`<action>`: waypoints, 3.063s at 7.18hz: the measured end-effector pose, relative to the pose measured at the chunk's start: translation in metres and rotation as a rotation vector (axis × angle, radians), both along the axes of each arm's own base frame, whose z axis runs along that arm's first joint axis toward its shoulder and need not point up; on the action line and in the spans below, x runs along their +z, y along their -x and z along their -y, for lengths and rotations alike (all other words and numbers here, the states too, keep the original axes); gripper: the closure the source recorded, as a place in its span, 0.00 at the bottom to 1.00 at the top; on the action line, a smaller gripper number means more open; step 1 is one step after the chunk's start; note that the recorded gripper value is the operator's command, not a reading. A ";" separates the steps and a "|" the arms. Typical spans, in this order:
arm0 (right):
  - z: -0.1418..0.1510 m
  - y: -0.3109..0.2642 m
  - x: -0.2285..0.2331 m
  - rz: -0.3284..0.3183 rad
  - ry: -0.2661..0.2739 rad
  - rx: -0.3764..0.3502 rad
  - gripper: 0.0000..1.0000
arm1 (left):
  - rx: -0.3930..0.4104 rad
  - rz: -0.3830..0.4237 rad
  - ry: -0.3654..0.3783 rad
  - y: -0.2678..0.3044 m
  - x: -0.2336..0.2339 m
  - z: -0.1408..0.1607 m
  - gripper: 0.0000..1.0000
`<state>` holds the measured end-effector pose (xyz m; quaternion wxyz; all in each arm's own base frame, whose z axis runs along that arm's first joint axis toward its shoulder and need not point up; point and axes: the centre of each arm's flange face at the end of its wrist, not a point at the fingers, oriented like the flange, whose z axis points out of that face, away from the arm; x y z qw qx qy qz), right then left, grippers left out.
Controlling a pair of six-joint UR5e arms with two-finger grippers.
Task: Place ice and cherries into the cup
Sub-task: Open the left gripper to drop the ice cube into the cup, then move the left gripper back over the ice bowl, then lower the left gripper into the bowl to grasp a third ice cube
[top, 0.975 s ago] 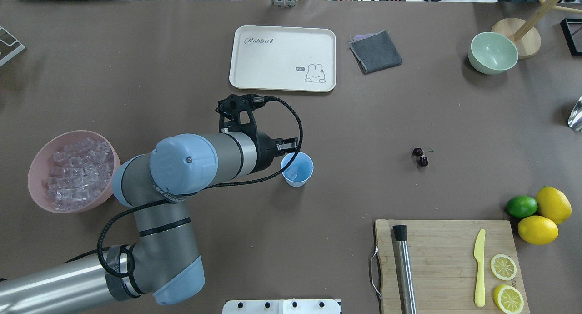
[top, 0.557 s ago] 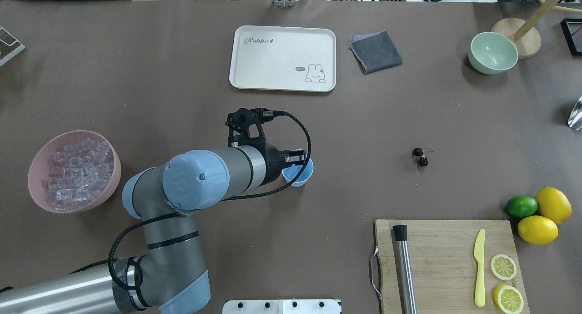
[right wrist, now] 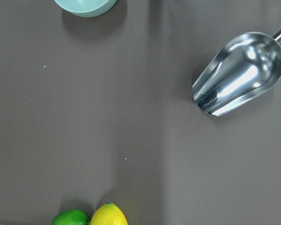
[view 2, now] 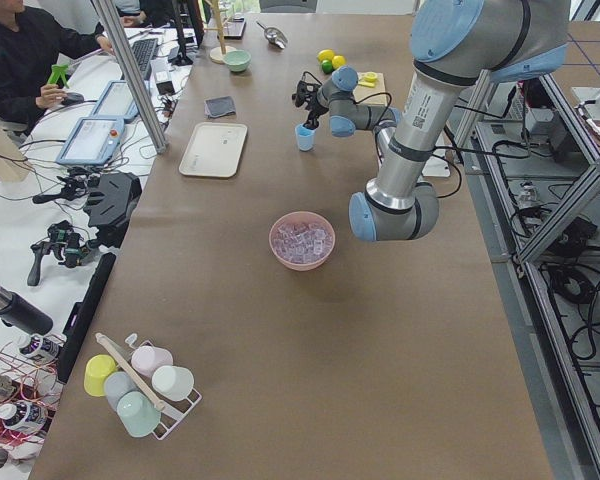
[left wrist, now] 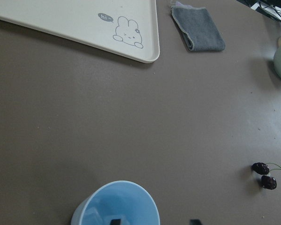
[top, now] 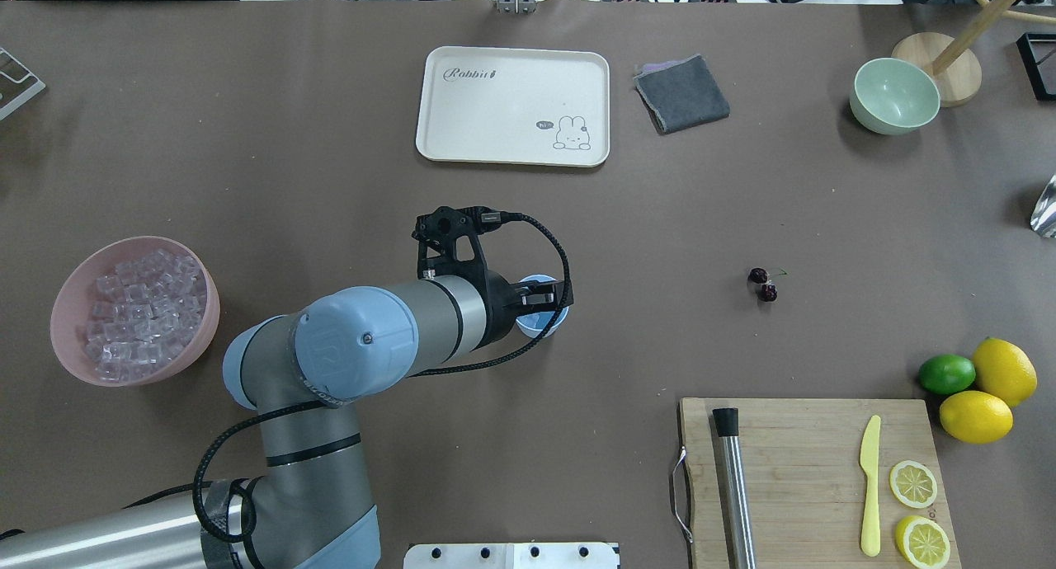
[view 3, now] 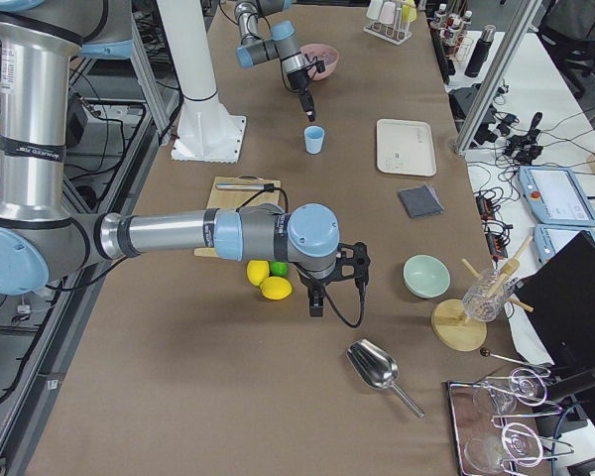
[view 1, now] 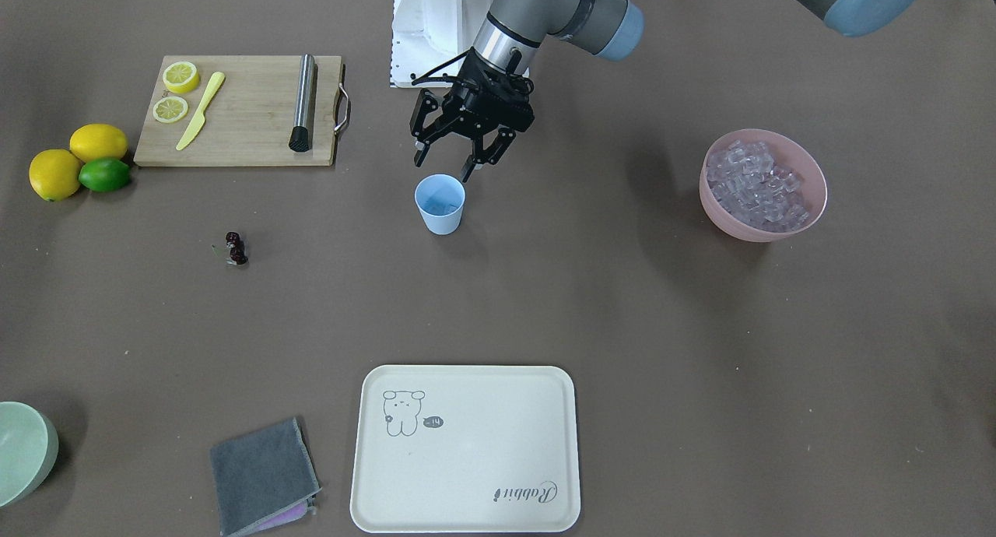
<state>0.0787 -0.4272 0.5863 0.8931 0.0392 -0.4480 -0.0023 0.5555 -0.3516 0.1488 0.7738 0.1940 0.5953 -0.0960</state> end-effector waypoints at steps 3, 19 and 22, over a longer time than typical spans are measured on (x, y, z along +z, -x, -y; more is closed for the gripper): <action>0.000 0.000 0.001 0.000 0.002 0.000 0.00 | 0.046 0.099 -0.002 0.064 -0.014 -0.005 0.03; 0.011 0.006 -0.011 0.004 -0.024 -0.014 0.00 | 0.274 0.494 0.078 0.297 0.283 0.051 0.03; 0.014 0.007 -0.014 0.000 -0.033 -0.016 0.00 | 0.306 0.509 0.098 0.279 0.296 0.047 0.03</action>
